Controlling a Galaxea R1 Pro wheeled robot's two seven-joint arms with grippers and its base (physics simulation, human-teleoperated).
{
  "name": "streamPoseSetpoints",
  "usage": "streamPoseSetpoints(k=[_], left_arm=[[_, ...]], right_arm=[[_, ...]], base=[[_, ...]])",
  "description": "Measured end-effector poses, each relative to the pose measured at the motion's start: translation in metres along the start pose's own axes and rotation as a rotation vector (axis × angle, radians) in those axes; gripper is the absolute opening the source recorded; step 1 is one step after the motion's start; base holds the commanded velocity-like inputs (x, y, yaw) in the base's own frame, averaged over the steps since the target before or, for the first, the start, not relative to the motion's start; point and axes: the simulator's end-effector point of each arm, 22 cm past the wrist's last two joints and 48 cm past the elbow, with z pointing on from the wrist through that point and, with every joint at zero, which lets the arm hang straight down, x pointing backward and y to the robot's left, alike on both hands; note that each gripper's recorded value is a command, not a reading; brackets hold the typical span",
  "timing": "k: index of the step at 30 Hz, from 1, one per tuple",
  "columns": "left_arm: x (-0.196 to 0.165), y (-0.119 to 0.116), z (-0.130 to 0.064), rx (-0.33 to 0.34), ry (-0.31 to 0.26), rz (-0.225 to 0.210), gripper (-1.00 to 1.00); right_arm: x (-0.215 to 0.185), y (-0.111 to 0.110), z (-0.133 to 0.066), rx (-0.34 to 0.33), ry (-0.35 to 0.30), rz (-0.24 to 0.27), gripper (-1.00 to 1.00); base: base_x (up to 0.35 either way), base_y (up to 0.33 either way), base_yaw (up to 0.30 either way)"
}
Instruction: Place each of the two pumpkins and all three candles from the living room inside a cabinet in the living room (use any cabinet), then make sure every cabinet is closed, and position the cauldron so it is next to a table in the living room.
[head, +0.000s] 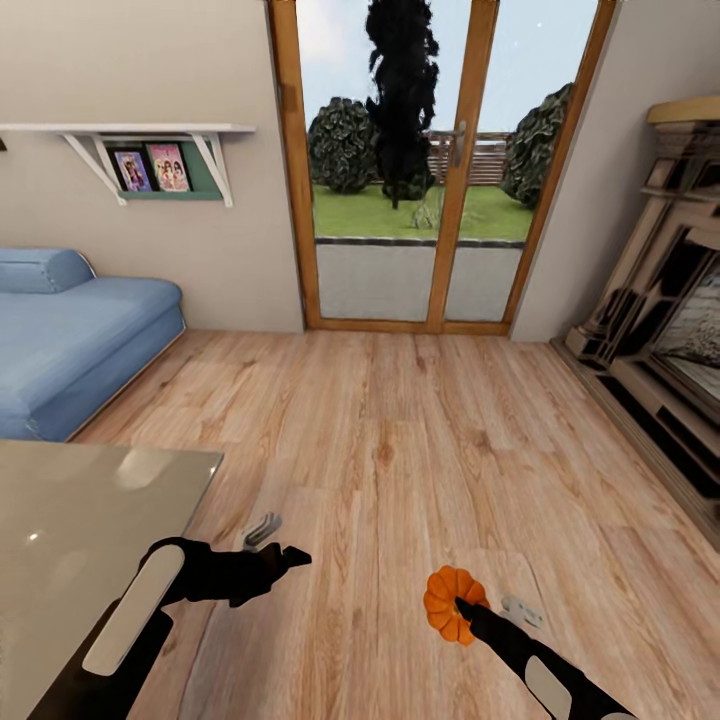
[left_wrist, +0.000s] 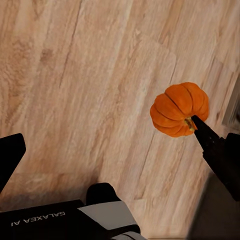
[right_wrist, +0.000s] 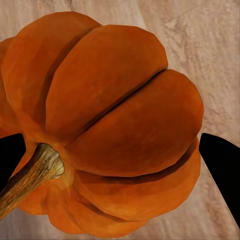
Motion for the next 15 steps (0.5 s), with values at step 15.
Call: streamPoseSetpoints(k=[15], left_arm=[[-0.007, -0.019, -0.022, -0.001, 0.002, 0.002, 1.0]], right_arm=[[-0.017, 0.014, -0.021, 0.0, 0.0, 0.002, -1.0]], base=[[0.0, 0.0, 0.0]])
